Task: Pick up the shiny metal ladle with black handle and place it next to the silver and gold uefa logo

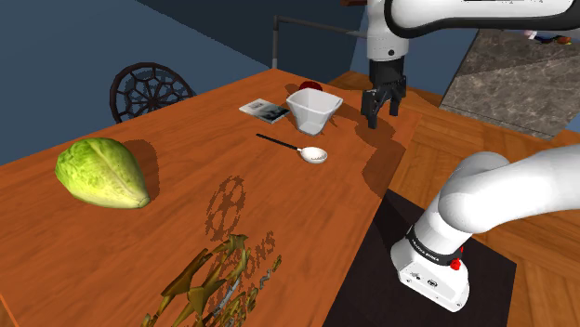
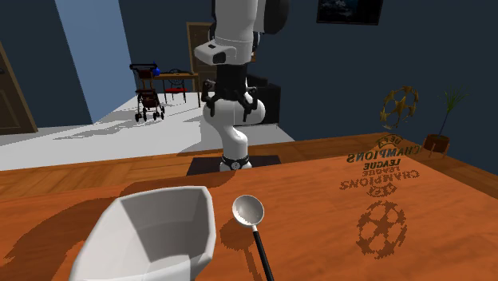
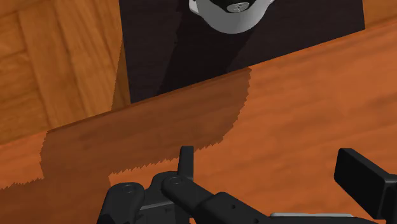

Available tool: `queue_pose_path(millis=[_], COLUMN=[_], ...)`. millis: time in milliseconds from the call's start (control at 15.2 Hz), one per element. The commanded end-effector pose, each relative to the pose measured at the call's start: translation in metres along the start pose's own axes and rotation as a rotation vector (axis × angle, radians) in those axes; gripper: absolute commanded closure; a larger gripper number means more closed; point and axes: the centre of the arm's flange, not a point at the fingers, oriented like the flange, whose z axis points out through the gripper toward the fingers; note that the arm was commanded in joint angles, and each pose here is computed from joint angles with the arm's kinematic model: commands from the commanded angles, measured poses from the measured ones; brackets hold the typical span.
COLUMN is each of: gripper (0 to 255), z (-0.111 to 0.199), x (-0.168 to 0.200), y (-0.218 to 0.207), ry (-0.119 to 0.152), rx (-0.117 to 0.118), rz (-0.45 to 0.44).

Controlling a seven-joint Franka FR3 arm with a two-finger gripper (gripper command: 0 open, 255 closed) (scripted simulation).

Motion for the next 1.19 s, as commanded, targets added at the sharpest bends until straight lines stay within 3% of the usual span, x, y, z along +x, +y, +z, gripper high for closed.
queue_pose_path(millis=[0, 1122], gripper=[0, 0], z=[0.000, 0.078], x=[0.000, 0.165], y=[0.000, -0.044], ry=[0.000, 0.240], rx=[0.000, 0.148], rz=[0.000, -0.219])
